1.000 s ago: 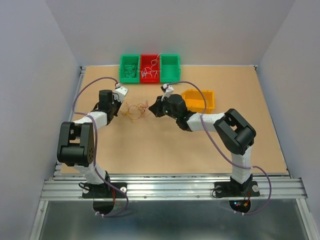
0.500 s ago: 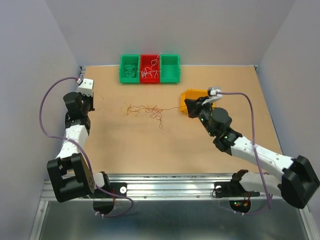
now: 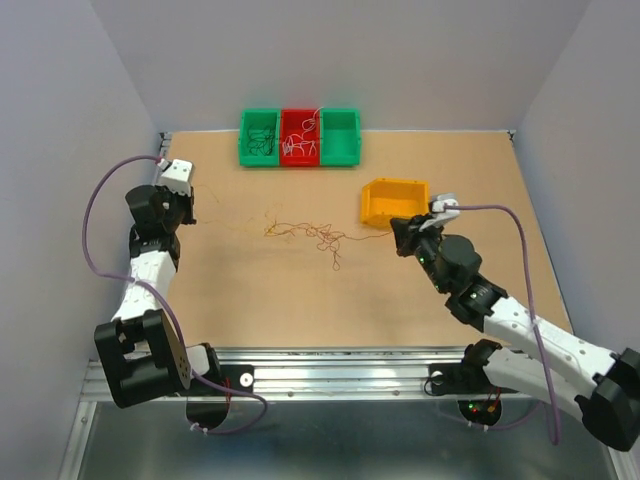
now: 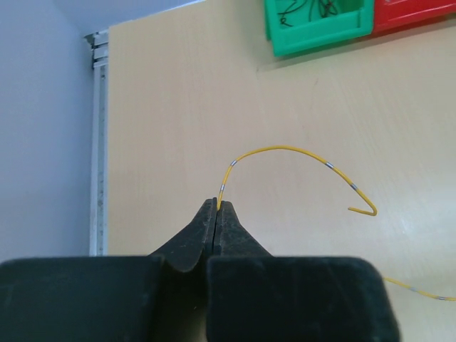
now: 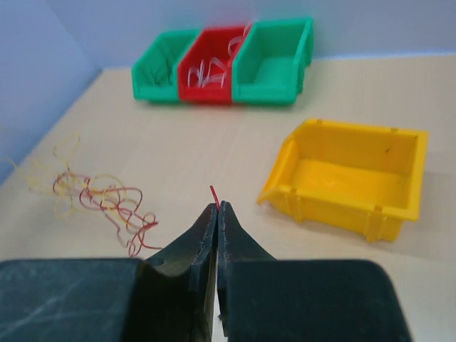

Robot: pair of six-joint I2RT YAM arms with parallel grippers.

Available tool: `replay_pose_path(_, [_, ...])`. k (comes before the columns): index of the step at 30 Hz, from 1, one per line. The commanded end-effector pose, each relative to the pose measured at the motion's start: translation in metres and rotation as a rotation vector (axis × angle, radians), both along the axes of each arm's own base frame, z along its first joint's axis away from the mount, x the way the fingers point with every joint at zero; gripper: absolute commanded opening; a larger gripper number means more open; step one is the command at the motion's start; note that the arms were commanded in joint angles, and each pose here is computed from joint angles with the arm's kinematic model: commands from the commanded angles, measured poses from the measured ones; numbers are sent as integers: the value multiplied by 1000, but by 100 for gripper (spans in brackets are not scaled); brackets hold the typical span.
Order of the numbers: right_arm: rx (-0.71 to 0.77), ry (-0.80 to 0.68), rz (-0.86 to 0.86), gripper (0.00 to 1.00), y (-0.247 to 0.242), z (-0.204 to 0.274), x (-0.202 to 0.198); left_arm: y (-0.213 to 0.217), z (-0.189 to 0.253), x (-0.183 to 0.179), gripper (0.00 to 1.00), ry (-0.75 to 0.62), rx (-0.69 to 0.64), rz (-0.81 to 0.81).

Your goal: Untangle the cables

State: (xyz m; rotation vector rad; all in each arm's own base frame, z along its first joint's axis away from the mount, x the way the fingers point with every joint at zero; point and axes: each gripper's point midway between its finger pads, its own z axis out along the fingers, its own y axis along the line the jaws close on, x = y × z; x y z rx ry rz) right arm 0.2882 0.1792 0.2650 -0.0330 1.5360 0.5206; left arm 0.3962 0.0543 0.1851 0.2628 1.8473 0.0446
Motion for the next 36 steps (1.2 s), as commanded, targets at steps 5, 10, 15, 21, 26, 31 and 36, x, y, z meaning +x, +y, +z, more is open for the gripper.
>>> replay_pose_path(5, [-232,54,453,49,91,-34,-3,-79,74,-26,0,-177,16,-311])
replay_pose_path(10, [-225,-58,606,64,129,-22,2,-118,118,-47,0,-226,2,-458])
replay_pose_path(15, [-189,-135,792,68,179,-14,2,-151,163,-70,0,-258,-42,-581])
replay_pose_path(21, [-126,-363,895,69,234,19,-3,-180,233,-102,0,-355,-92,-688])
replay_pose_path(26, [-131,-410,904,70,280,20,6,-198,274,-125,0,-402,-155,-770])
replay_pose_path(31, [-131,-388,892,71,313,2,24,-210,326,-150,0,-462,-230,-839])
replay_pose_path(36, [-141,-338,886,51,331,-30,39,-209,375,-162,0,-555,-253,-839])
